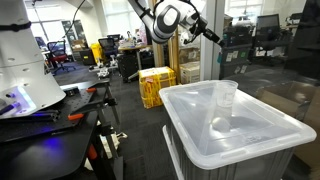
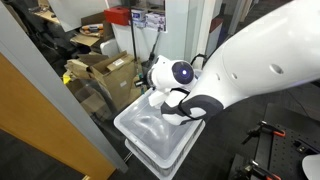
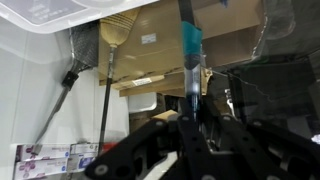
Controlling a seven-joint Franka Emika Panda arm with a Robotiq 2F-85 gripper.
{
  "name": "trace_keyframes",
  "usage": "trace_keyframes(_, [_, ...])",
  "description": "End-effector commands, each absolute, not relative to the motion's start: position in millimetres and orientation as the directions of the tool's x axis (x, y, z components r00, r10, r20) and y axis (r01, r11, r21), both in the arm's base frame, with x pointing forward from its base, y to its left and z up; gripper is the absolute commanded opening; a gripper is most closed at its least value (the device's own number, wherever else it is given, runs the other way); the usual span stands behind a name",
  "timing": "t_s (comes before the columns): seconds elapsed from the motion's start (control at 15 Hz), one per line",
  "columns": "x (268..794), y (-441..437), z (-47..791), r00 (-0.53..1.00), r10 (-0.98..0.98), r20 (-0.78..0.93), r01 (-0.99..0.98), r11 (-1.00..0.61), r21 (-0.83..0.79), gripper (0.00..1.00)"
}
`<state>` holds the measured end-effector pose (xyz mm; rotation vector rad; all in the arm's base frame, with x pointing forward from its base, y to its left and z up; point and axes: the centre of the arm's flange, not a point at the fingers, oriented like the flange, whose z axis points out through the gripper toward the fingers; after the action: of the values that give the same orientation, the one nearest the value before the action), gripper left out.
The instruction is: Take the pen out of the cup and put it on the storage box
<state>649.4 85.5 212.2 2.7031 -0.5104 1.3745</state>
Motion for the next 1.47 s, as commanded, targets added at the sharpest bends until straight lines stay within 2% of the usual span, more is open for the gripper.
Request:
trace_keyframes(0.0, [637,57,214,0.591,-0.321,0.740,-0.286,-0.941,-0.179,0.05])
trace_keyframes(1.4, [640,8,177,0.783,-0.347,0.516,-0.117,-0.897,-0.425,0.05])
